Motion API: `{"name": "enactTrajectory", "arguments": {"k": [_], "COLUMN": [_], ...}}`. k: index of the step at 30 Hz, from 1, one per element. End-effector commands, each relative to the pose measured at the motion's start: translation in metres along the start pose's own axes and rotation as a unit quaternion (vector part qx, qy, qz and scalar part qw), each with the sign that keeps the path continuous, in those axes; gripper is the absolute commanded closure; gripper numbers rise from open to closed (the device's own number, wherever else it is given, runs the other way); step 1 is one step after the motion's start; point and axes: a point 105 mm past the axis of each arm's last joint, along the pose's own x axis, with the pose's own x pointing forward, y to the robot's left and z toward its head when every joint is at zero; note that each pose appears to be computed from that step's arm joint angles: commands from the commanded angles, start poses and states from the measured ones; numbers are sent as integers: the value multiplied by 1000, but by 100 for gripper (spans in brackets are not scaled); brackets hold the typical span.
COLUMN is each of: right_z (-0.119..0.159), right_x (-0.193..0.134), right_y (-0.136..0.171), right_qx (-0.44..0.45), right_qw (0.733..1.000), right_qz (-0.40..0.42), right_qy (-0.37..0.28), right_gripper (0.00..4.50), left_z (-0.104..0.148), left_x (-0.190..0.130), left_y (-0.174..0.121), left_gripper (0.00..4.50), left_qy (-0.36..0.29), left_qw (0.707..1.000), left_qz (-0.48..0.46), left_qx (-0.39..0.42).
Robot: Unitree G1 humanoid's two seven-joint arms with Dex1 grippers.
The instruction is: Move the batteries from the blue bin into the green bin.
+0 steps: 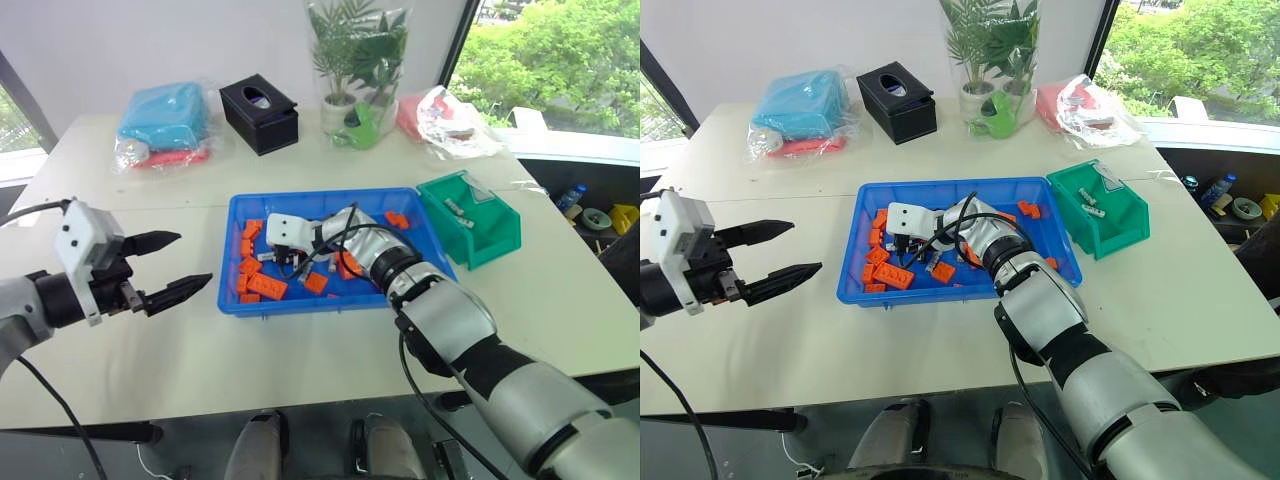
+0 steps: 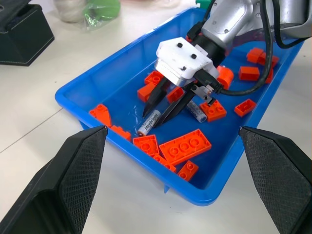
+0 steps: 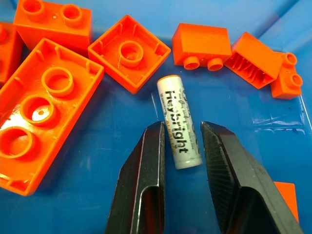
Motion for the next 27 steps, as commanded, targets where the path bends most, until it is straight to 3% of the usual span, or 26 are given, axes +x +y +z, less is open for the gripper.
{"name": "enactTrajectory", "arguments": {"k": [1, 3, 9, 14, 17, 19, 21, 27], "right_z": [1, -2, 5, 26, 26, 16, -22, -87], "right_x": [1, 1, -16, -65, -130, -166, -212, -282], "right_y": [1, 2, -12, -54, -62, -55, -46, -10], "right_qx": [7, 16, 48, 102, 184, 231, 284, 357], "right_qw": [1000, 1000, 998, 984, 950, 927, 891, 814], "right_qz": [9, 9, 0, -64, -144, -206, -312, -455], "right_qy": [2, 4, -36, -131, -209, -213, -170, -60], "right_gripper": [384, 444, 444, 444, 444, 444, 444, 444], "left_z": [10, 10, 8, 6, 1, -2, -2, 5], "left_x": [1, 3, 9, 21, 34, 40, 48, 64], "left_y": [1, 0, -8, -23, -28, -29, -28, -19], "left_gripper": [0, 0, 0, 0, 0, 0, 0, 0], "left_qy": [-14, -15, -15, -22, -23, -25, -31, -52], "left_qw": [1000, 1000, 999, 997, 994, 993, 991, 988], "left_qz": [3, 1, -28, -78, -106, -118, -129, -142], "left_qx": [24, 24, 15, -3, -14, -17, -17, -11]}}
